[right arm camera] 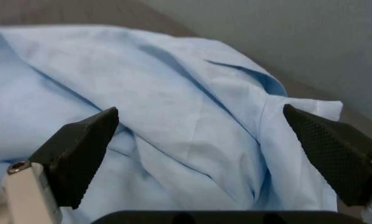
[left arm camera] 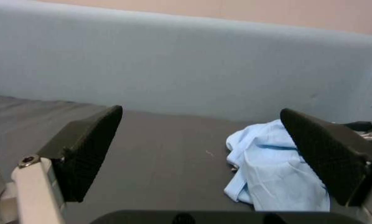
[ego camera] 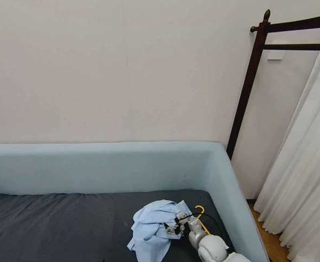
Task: Pick up the clothes from the sofa and hang them on the clothes hanger.
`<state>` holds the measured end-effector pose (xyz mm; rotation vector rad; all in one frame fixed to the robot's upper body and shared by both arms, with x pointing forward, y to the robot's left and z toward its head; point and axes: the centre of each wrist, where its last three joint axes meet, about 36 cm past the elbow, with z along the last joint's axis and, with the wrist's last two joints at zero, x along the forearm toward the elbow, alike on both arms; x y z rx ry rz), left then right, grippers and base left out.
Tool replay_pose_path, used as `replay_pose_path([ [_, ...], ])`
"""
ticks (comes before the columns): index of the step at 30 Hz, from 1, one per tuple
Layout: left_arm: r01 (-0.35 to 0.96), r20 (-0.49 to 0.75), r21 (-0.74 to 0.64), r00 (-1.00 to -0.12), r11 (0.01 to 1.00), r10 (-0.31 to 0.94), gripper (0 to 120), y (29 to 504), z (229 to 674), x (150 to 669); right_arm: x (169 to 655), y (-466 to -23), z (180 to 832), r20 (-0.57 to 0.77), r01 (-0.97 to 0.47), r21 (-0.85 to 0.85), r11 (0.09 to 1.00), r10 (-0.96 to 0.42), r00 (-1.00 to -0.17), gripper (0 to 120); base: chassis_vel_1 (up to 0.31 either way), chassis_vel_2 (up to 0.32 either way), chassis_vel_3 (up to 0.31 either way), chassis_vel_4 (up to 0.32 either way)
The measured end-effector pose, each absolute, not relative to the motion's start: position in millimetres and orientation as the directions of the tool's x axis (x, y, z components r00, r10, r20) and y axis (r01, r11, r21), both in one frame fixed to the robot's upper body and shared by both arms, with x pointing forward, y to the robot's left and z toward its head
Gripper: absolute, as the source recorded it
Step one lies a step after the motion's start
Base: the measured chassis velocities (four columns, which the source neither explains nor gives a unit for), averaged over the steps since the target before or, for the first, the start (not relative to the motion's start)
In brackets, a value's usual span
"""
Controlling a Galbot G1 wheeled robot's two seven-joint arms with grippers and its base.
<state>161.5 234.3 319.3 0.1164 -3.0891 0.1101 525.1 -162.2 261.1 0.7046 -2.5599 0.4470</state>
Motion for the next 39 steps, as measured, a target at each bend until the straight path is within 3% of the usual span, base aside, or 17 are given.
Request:
replay_pose_path([
  [7, -0.086, 0.048, -0.072, -0.995, 0.994, -0.083, 100, 235, 320, 162, 530, -158, 242, 0.523, -0.593, -0.256, 0.763, -0.406, -0.749, 85, 0.0, 0.0, 0.0, 0.0],
  [8, -0.088, 0.047, -0.073, -0.995, 0.993, -0.085, 100, 235, 321, 162, 528, -157, 239, 0.528, -0.61, -0.272, 0.744, -0.414, -0.742, 75, 0.0, 0.0, 0.0, 0.0],
  [10, -0.09, 0.046, -0.075, -0.995, 0.993, -0.087, 100, 235, 321, 163, 527, -157, 237, 0.53, -0.62, -0.285, 0.731, -0.419, -0.737, 72, 0.0, 0.0, 0.0, 0.0],
  [13, -0.097, 0.04, -0.081, -0.995, 0.992, -0.094, 100, 234, 321, 165, 526, -153, 228, 0.533, -0.641, -0.313, 0.7, -0.429, -0.729, 57, 0.0, 0.0, 0.0, 0.0],
  [28, -0.107, 0.02, -0.094, -0.994, 0.99, -0.105, 100, 234, 317, 166, 533, -129, 227, 0.476, -0.613, -0.306, 0.728, -0.441, -0.761, 2, 0.0, 0.0, 0.0, 0.0],
  [36, -0.125, 0.025, -0.114, -0.992, 0.986, -0.123, 100, 229, 313, 165, 527, -142, 244, 0.428, -0.599, -0.305, 0.74, -0.455, -0.781, 0, 0.0, 0.0, 0.0, 0.0],
  [39, -0.14, 0.025, -0.131, -0.99, 0.982, -0.138, 100, 227, 311, 166, 529, -153, 278, 0.361, -0.585, -0.309, 0.75, -0.477, -0.802, 0, 0.0, 0.0, 0.0, 0.0],
])
